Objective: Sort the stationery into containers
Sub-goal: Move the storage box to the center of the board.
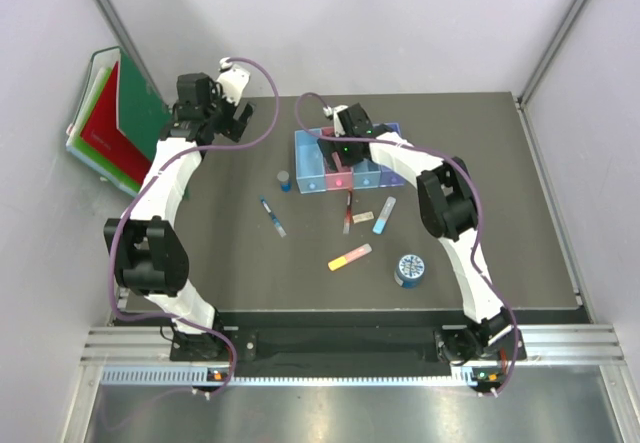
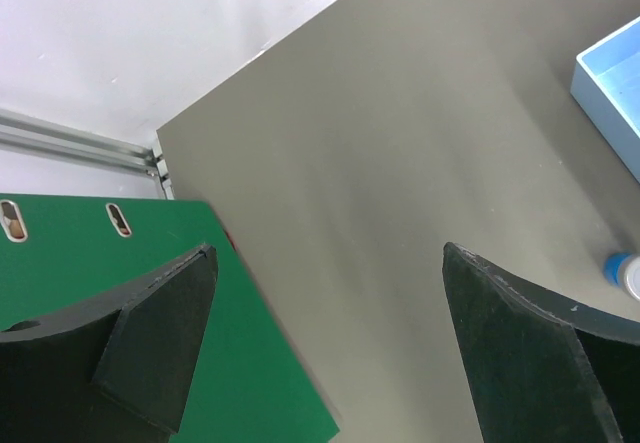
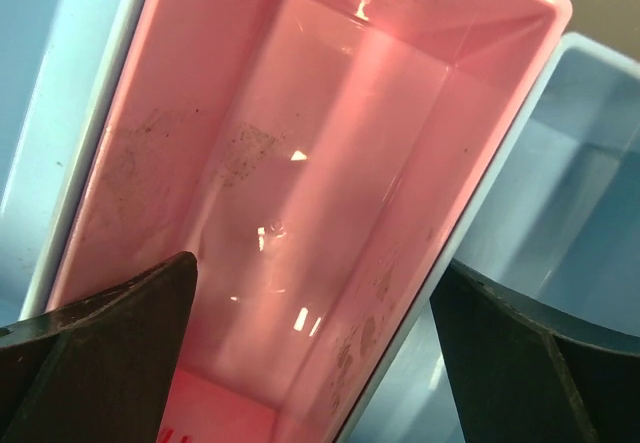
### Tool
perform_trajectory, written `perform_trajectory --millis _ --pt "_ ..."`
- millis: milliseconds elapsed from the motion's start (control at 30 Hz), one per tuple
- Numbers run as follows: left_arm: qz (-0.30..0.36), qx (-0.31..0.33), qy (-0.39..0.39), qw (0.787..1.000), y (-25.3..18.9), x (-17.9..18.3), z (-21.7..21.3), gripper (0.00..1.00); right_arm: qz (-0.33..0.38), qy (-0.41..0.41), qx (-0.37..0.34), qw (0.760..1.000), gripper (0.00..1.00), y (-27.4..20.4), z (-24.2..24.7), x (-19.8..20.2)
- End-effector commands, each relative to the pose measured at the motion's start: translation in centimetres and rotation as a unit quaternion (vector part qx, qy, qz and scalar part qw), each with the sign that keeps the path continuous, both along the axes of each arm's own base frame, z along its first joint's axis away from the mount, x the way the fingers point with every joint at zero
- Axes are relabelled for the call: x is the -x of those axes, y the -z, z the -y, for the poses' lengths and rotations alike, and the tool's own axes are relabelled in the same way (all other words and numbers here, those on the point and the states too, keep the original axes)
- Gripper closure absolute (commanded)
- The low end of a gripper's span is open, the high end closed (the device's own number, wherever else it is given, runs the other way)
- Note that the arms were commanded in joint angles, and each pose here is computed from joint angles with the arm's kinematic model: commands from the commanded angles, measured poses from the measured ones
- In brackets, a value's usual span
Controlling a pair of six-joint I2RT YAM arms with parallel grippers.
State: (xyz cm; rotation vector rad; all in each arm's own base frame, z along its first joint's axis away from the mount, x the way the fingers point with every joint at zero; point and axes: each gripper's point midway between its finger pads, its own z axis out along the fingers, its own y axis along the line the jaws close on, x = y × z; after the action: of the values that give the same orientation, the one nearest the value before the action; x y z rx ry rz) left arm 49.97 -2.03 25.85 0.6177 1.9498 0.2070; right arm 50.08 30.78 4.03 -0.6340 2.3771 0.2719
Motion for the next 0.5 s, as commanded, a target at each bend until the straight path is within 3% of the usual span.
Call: perform_trajectory --millis 0,467 --pt "0.034 0.0 0.009 0.999 -3.2 -0.1 0.1 0.01 0.004 0.015 -0.035 0.999 0.03 -2.9 -2.4 1.4" --pt "0.023 -0.008 0.011 1.0 -2.8 -0.3 0.0 0.01 0.003 0.162 -0.017 0.987 0.04 -1.9 1.3 0.2"
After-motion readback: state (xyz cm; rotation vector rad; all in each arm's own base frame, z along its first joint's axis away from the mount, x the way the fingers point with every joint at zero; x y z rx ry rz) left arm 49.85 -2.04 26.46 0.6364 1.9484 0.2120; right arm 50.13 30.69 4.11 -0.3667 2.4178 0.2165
